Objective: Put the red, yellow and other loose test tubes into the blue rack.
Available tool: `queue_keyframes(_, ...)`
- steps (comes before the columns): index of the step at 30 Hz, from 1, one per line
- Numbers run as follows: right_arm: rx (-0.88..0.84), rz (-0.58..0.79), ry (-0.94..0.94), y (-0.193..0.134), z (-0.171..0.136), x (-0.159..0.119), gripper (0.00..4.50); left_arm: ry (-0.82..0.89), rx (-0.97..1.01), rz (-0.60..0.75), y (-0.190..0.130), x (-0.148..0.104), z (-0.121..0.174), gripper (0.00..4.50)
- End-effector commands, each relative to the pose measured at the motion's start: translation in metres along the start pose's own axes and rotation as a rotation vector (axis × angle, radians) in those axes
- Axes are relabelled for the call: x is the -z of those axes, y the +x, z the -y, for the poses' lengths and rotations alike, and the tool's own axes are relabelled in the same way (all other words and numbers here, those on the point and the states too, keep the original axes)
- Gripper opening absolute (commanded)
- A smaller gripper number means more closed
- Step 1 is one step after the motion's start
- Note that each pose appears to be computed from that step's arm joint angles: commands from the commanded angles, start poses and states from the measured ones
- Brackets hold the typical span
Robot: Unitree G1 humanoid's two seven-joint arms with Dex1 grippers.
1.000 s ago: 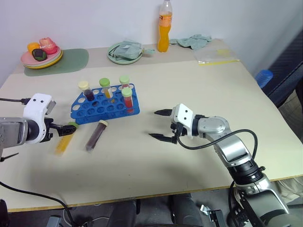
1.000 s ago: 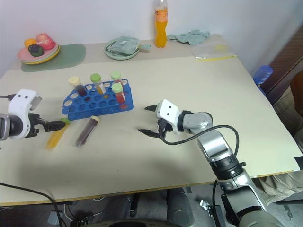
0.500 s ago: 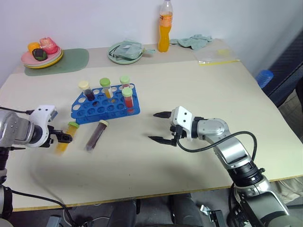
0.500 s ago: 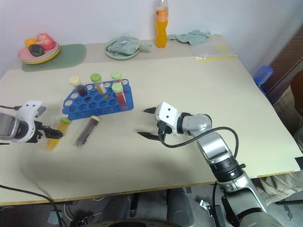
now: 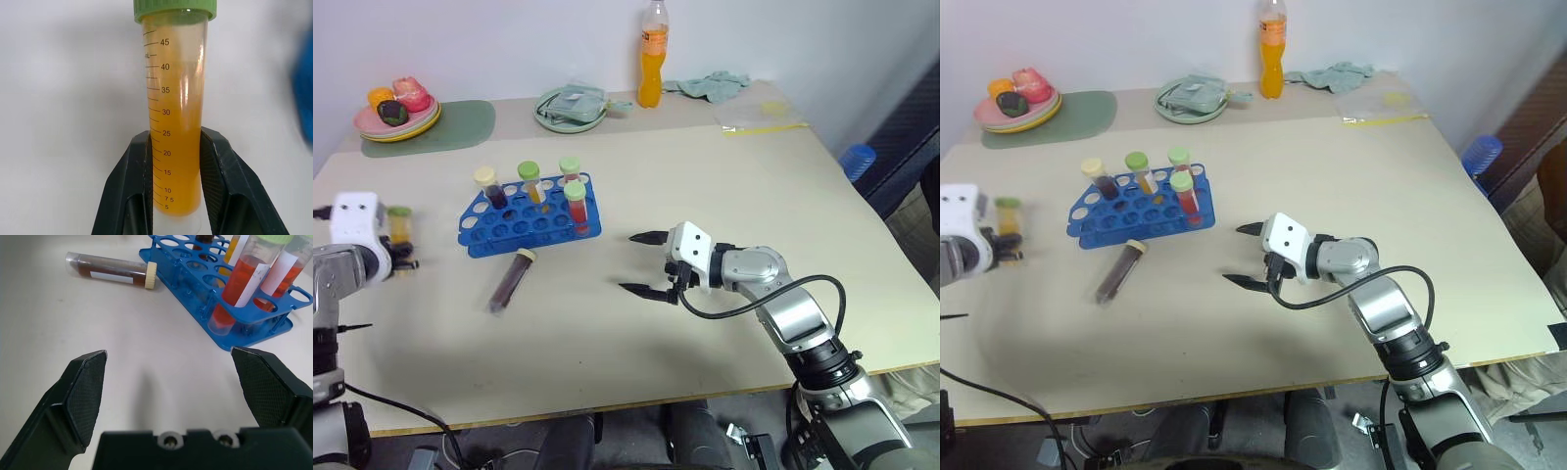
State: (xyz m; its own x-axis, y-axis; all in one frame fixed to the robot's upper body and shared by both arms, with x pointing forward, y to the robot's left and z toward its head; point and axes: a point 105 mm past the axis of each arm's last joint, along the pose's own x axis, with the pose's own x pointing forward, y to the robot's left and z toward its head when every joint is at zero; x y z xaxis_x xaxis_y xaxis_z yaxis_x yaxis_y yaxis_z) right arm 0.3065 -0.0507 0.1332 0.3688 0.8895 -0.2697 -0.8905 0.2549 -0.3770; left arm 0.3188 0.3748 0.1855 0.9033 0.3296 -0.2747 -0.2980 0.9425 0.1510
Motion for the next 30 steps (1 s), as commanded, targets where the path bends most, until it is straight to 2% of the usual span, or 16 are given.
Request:
queue_keyframes(1,0.005,0.052,-0.020,0.002,-0.002,-0.011,4.50,0.032,-0.018,0.483,-0.039,-0.068,0.015,0.73)
queue_keyframes(4,0.004,0.055,-0.001,0.007,-0.005,-0.008,4.50,0.030,0.152,0.668,-0.061,-0.067,0.088,0.73)
queue_keyframes(9,0.008,0.077,0.009,0.014,-0.006,-0.011,4.50,-0.153,0.178,0.806,-0.059,-0.063,0.147,0.73)
queue_keyframes(11,0.032,0.089,0.023,0.015,-0.003,-0.013,4.50,-0.170,0.162,0.826,-0.054,-0.059,0.164,0.73)
queue_keyframes(19,0.094,0.099,0.038,0.017,0.001,-0.014,4.50,-0.141,0.149,0.846,-0.037,-0.040,0.196,0.73)
queue_keyframes(30,0.115,0.091,0.041,0.015,0.003,-0.012,4.50,-0.159,0.299,0.720,-0.041,-0.004,0.223,0.73)
